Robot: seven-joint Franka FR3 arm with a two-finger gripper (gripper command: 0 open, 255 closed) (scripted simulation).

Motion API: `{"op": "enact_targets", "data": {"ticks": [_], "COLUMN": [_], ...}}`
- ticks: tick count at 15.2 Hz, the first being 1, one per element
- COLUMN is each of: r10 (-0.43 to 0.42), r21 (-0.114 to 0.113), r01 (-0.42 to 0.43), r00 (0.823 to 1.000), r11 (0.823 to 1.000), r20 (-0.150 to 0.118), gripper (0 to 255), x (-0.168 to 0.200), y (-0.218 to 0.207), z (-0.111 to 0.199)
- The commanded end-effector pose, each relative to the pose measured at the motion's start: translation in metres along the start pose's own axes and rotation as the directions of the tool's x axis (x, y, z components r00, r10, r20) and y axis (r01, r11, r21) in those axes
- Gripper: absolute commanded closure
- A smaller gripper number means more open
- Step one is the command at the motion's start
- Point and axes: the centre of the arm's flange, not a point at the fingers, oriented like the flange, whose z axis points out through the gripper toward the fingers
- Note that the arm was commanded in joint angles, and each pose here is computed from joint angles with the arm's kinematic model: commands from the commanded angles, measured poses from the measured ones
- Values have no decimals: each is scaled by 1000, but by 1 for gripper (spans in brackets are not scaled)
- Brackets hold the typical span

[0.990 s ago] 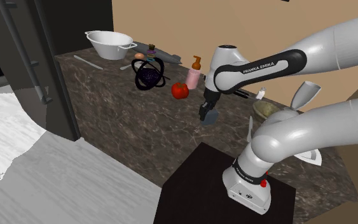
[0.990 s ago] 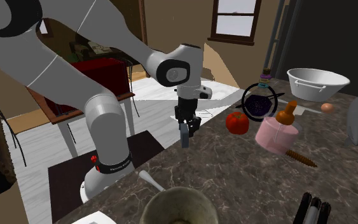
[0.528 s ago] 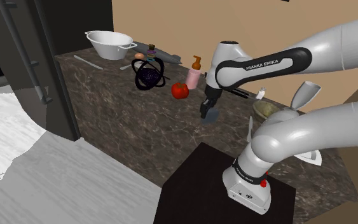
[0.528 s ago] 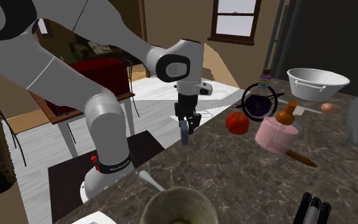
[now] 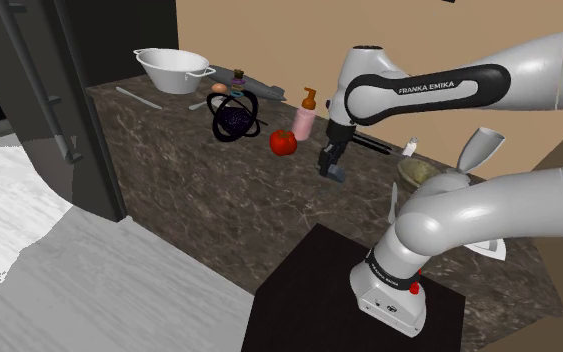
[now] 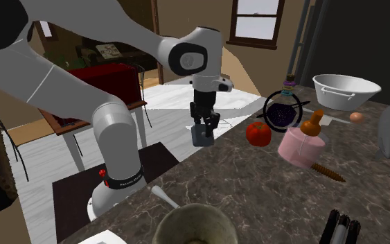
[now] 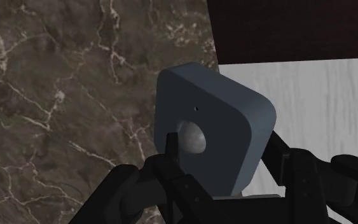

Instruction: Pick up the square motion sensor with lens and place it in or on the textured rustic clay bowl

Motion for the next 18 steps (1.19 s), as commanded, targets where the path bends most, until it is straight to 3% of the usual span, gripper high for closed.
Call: {"op": "enact_targets", "data": {"ticks": [1, 18], "r10": [0, 0], "r21": [0, 0], "r01": [0, 0], "r00": [1000, 1000], "r11": [1000, 1000], "r20": [0, 0], "gripper": [255, 255], "x": [0, -3], "y": [0, 1], "z": [-12, -101]}}
